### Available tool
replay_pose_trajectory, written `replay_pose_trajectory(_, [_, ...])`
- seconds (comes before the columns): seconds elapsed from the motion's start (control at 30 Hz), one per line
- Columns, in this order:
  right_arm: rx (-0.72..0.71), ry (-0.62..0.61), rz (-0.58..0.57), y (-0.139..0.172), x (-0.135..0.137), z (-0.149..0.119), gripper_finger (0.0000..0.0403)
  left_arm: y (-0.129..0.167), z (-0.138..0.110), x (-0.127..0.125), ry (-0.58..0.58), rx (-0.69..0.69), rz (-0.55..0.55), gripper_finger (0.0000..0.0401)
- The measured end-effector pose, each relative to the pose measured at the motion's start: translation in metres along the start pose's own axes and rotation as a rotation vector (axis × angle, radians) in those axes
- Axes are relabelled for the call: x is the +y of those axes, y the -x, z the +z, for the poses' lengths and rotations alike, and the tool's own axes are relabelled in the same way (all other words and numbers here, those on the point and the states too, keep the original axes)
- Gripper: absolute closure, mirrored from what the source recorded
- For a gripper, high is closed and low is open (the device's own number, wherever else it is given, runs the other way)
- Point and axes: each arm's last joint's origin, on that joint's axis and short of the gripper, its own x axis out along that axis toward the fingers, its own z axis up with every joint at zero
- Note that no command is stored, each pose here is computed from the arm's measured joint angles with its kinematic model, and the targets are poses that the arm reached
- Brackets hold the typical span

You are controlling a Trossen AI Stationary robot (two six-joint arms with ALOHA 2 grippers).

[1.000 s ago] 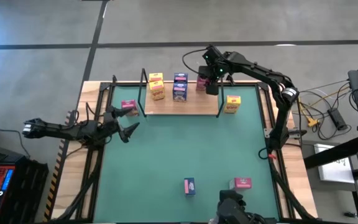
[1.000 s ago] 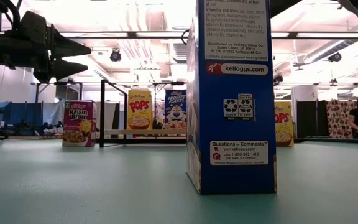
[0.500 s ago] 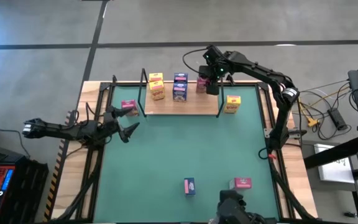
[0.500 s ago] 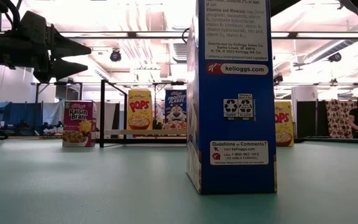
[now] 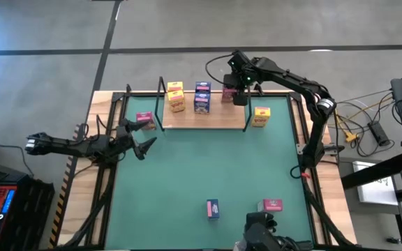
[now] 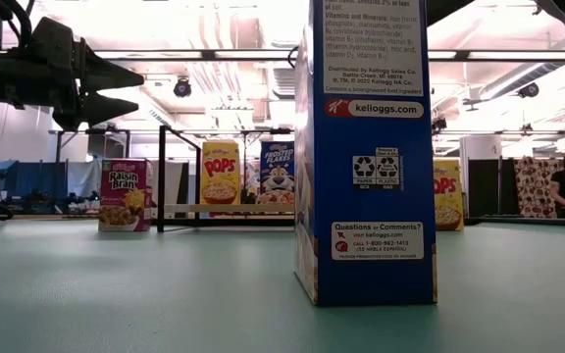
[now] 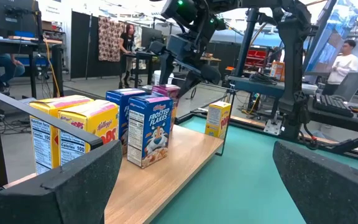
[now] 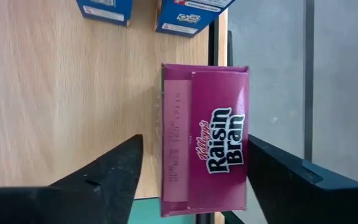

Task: Stack cereal on shelf
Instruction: Put the middle pink cereal box on the shelf, then put the bottom pink cereal box on the shelf aligned with the other pink cereal box

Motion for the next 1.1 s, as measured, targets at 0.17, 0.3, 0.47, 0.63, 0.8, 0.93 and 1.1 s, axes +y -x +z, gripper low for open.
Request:
replay_pose_trajectory(0.17, [-0.006,-0.015,0.004,0.001,0.001,0.001,0.011,0.0,0.0,0.0,0.0,0.0,0.0,0.0001])
replay_pose_trajectory(0.3, [-0.024,-0.009,-0.007,0.009,0.004,0.004,0.0089,0.0,0.0,0.0,0.0,0.0,0.0,0.0001])
replay_pose_trajectory(0.47, [-0.049,-0.002,-0.026,0.022,0.006,0.006,0.0071,0.0,0.0,0.0,0.0,0.0,0.0,0.0001])
replay_pose_trajectory(0.63, [-0.067,-0.031,-0.038,0.031,0.008,0.007,0.0063,0.0,0.0,0.0,0.0,0.0,0.0,0.0001])
replay_pose_trajectory(0.8, [-0.087,-0.017,-0.049,0.041,0.013,0.011,0.0062,0.0,0.0,0.0,0.0,0.0,0.0,0.0001])
replay_pose_trajectory(0.93, [-0.128,-0.022,-0.068,0.062,0.025,0.018,0.0062,0.0,0.0,0.0,0.0,0.0,-0.001,0.0001])
replay_pose_trajectory(1.1, [-0.159,-0.187,0.002,0.096,0.06,0.027,0.0062,0.0,0.0,0.0,0.0,0.0,0.0,0.0001])
